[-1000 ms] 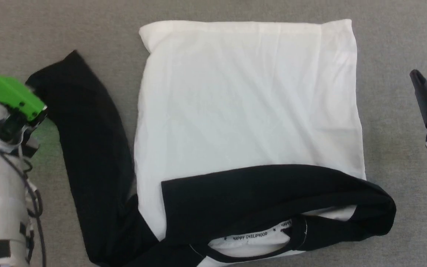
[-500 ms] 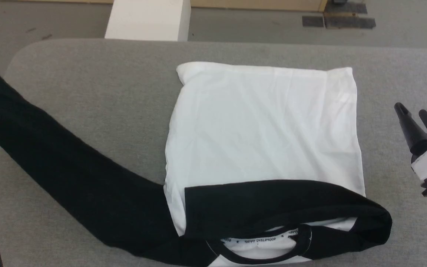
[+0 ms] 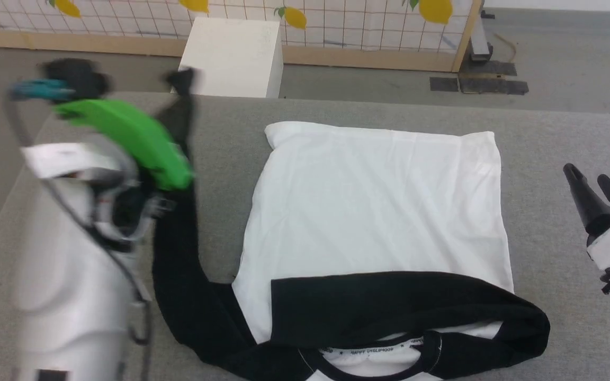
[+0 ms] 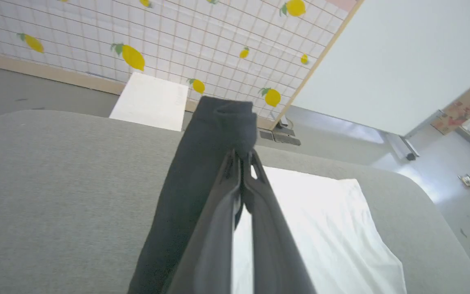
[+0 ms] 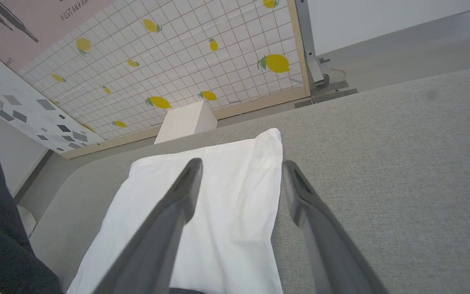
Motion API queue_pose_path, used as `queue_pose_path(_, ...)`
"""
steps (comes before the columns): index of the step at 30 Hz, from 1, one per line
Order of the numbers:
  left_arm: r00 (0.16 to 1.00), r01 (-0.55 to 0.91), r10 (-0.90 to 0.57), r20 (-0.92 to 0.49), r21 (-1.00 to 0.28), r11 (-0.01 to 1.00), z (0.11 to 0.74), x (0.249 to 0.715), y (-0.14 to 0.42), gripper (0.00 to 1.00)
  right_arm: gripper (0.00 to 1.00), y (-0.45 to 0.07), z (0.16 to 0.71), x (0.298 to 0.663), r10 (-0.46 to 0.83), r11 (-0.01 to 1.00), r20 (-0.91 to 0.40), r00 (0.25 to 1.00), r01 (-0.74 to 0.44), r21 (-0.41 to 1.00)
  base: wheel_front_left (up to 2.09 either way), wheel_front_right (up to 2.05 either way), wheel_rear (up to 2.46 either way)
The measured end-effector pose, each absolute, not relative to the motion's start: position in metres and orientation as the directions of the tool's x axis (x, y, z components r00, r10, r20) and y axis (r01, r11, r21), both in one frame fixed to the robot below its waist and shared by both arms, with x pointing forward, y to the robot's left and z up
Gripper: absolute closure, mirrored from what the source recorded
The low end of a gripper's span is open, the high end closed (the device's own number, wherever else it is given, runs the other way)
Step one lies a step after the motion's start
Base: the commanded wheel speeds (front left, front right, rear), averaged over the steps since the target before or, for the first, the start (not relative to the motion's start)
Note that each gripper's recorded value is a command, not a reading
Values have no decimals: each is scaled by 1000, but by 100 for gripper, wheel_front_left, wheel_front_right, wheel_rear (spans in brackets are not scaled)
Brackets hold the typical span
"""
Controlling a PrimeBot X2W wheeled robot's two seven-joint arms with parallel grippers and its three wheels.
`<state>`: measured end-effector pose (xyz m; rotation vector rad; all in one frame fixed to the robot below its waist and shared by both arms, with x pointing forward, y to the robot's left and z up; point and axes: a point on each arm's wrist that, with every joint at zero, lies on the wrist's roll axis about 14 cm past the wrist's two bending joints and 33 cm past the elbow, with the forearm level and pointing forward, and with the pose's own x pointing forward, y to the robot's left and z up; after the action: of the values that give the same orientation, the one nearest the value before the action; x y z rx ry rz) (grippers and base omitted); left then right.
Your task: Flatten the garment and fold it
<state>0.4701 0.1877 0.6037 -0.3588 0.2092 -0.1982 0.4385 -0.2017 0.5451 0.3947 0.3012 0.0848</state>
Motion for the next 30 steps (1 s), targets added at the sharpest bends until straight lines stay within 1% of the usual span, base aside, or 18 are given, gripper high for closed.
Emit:
queue_pose_path(4, 875, 344, -442, -195, -392, 853, 590, 457, 97, 100, 0, -205, 547, 435, 132, 920, -268, 954, -18, 391, 0, 0, 0)
queue_pose_path(7, 775, 459, -581, -247, -411, 788, 569, 440, 38, 100, 0, -211, 546, 432, 120, 919, -270, 955, -4, 394, 0, 0, 0)
queue_pose_path(9, 702, 507, -640, -312, -411, 757, 545, 428, 10, 100, 0, -215, 544, 429, 109, 919, -274, 955, 8, 394, 0, 0, 0)
queue_pose_path(13, 600, 568, -697, -392, -405, 716, 511, 409, -25, 100, 0, -228, 541, 424, 77, 918, -282, 956, 42, 394, 0, 0, 0)
queue_pose_path(19, 412, 678, -782, -468, -416, 606, 472, 366, -79, 100, 0, -247, 533, 416, 23, 914, -299, 954, 101, 392, 0, 0, 0)
queue_pose_path(22, 311, 713, -796, -519, -426, 556, 451, 342, -95, 100, 0, -254, 530, 413, 5, 912, -306, 952, 121, 392, 0, 0, 0)
queue_pose_path(27, 213, 732, -779, -589, -433, 527, 422, 318, -102, 100, 0, -262, 525, 409, -19, 908, -318, 948, 149, 391, 0, 0, 0)
queue_pose_path(28, 193, 727, -779, -597, -446, 522, 418, 314, -103, 88, 0, -263, 524, 409, -22, 908, -320, 947, 152, 390, 0, 0, 0)
queue_pose_path(29, 176, 722, -780, -600, -460, 517, 416, 310, -104, 42, 0, -264, 524, 409, -24, 908, -319, 947, 155, 391, 0, 0, 0)
queue_pose_path(30, 165, 719, -781, -602, -469, 513, 415, 307, -104, 0, 0, -264, 524, 409, -25, 907, -317, 948, 155, 391, 0, 0, 0)
